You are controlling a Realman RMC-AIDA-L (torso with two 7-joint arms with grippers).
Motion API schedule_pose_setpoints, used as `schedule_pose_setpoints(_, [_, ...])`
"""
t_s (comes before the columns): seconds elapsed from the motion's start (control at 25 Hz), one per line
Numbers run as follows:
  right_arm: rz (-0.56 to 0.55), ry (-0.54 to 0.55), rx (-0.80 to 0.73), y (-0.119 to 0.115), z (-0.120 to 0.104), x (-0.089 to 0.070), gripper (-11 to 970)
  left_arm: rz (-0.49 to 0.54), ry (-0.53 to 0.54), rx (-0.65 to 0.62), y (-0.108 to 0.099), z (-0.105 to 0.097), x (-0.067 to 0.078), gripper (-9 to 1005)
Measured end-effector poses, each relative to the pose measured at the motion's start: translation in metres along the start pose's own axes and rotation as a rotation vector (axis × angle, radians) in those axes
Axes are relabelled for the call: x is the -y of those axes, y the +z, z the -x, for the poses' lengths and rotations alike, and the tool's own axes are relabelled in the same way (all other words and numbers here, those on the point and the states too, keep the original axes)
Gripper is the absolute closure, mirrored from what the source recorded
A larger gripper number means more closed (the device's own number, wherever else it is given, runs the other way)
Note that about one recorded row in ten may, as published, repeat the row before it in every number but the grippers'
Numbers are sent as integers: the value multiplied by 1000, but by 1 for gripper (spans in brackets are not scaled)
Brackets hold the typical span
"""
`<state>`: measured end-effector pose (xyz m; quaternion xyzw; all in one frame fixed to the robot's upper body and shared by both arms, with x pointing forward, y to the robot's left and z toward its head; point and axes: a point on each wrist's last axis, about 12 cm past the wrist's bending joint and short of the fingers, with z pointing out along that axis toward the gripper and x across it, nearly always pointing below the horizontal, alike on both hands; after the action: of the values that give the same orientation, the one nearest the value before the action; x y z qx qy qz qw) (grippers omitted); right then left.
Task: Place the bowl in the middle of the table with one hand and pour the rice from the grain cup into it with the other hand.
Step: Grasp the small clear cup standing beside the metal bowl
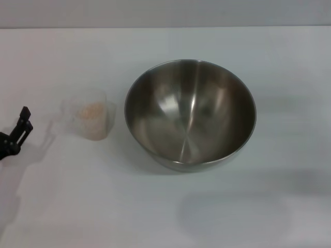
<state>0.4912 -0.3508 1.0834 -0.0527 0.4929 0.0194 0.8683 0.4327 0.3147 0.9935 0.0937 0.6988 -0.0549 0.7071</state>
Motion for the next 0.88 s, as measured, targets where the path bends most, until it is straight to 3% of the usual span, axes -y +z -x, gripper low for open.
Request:
schedule_pose_setpoints(0.32, [-39,-9,0,-4,1,6,556,-42,-22,-44,-3,-6,9,264])
schedule_pose_setpoints(0.64, [-45,-10,-8,-6,0,7,556,-18,-55,-86,-5,-9,18,266])
schedule_pose_setpoints(0.88, [-46,-13,-8,-8,1,7,555,-10,-68,-92,-4,-11,34,267])
